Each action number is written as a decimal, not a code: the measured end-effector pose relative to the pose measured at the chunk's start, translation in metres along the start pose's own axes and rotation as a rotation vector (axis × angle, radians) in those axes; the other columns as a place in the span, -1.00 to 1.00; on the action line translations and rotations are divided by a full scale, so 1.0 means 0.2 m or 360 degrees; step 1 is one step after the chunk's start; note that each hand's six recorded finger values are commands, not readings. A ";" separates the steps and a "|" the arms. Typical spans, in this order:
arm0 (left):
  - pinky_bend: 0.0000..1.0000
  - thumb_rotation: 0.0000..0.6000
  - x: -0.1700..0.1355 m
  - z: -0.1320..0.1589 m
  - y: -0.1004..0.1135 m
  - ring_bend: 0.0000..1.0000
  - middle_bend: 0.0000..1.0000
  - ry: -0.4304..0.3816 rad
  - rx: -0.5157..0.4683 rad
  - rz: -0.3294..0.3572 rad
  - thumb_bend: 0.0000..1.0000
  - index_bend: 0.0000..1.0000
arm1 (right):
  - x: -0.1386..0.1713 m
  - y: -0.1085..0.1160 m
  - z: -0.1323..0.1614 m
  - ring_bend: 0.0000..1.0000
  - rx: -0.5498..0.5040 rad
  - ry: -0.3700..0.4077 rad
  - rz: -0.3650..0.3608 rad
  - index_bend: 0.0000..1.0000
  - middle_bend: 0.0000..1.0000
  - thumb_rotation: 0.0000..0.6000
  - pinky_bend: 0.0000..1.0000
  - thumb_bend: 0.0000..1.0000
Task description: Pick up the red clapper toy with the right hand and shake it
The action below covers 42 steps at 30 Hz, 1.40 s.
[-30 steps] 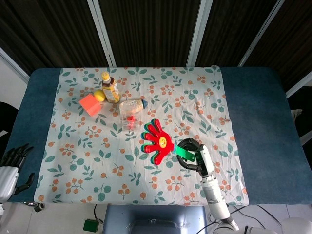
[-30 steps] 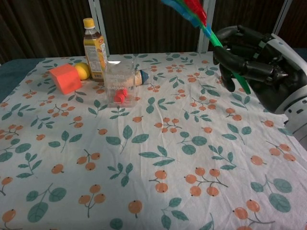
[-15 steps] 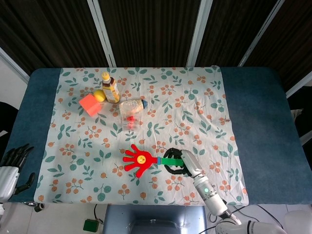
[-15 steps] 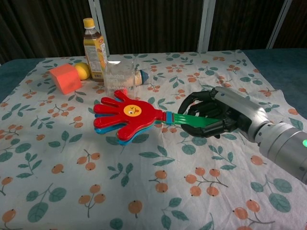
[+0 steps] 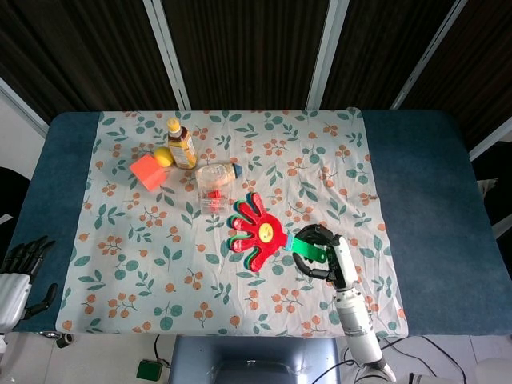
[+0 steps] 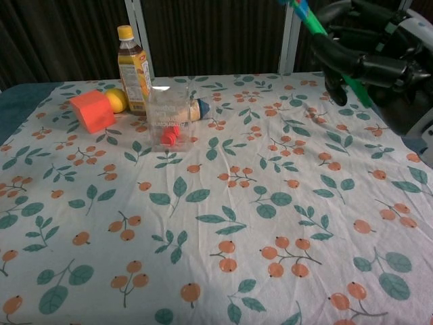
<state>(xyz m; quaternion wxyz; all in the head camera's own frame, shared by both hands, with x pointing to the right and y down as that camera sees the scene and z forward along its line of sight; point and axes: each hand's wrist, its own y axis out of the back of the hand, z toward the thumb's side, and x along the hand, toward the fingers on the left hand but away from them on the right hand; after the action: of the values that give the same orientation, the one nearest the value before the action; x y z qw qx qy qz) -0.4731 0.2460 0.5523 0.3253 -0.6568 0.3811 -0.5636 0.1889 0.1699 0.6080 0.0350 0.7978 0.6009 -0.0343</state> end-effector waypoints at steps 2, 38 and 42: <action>-0.91 1.00 0.00 0.00 0.00 -1.00 -1.00 0.0000 0.0001 -0.0003 -0.11 -1.00 | 0.00 0.02 0.01 0.58 -0.0046 0.0039 -0.0038 0.89 0.45 1.00 0.81 0.11; -0.91 1.00 -0.01 0.00 0.00 -1.00 -1.00 -0.0002 -0.0012 -0.0001 -0.11 -1.00 | -0.01 0.12 -0.65 -0.64 0.1478 -0.0720 0.0618 -0.84 -0.49 1.00 -0.26 -0.02; -0.91 1.00 -0.01 0.00 0.01 -1.00 -1.00 -0.0002 -0.0012 0.0001 -0.11 -1.00 | -0.02 0.20 -0.58 -0.78 0.1595 -0.0674 0.0592 -0.96 -0.61 1.00 -0.48 -0.21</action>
<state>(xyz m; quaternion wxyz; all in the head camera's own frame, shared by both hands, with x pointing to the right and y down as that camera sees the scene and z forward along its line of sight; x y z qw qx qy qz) -0.4745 0.2472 0.5501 0.3232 -0.6583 0.3831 -0.5616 0.2275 0.1662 0.7240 -0.2225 0.7850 0.3405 -0.4673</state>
